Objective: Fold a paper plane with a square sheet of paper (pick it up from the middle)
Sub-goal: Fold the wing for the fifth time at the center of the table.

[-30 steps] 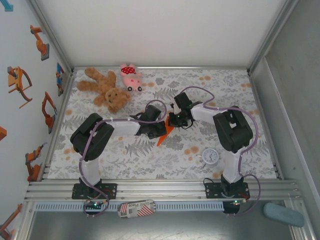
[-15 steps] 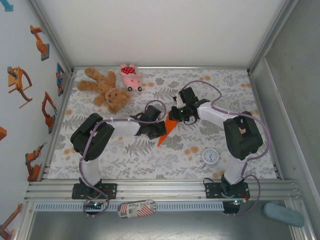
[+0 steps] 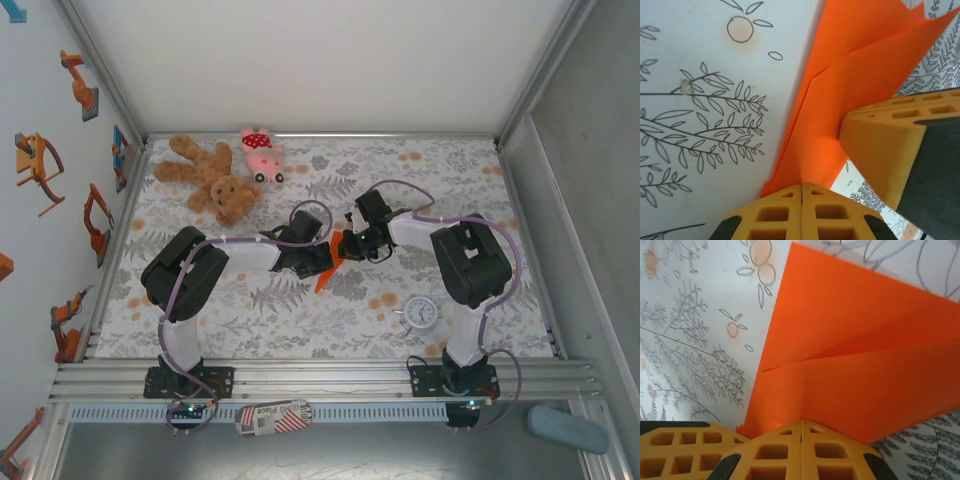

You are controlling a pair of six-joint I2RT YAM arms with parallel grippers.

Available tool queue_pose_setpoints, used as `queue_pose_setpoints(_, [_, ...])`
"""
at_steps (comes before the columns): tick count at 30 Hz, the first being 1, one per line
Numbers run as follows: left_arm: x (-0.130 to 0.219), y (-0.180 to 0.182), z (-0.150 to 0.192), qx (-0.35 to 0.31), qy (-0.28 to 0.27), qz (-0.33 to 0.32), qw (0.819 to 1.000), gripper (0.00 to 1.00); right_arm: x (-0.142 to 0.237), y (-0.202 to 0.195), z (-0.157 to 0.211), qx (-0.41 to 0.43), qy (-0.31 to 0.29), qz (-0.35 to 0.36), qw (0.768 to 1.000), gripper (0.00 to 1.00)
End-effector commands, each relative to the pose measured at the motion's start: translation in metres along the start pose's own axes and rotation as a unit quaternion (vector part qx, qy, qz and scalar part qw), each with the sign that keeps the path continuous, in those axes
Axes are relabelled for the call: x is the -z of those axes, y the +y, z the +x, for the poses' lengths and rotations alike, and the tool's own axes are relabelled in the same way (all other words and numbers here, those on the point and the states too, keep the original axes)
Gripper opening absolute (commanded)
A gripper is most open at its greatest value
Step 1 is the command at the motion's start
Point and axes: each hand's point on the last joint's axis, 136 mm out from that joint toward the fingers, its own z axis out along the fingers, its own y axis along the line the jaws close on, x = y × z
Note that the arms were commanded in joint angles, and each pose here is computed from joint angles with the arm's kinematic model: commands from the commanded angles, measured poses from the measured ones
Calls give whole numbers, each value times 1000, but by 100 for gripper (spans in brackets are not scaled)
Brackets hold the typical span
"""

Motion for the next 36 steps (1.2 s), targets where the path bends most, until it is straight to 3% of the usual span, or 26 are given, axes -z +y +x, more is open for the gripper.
queue_pose_setpoints(1, [-7,61,34,30,48,-111,992,0,-7,-7,-2,5,6,0,1000,0])
queue_pose_setpoints(10, [-7,100,59,41,83,-172,981,0,6,-49,-40,-36,-37,11,999,0])
queue_pose_setpoints(18, [-7,95,59,34,86,-160,983,0,18,-93,-83,-85,-73,20,993,0])
queue_pose_setpoints(22, [-8,82,51,24,83,-145,986,0,29,-89,-91,-78,-80,24,993,0])
queue_pose_setpoints(29, [5,33,28,-4,58,-75,996,2,87,-60,-95,-56,-142,31,988,0])
queue_pose_setpoints(33, [34,-17,3,-30,17,0,999,10,114,-49,-78,-62,-168,39,983,0])
queue_pose_setpoints(36, [63,-41,-15,-36,-24,38,998,20,126,-44,-56,-69,-177,59,980,8])
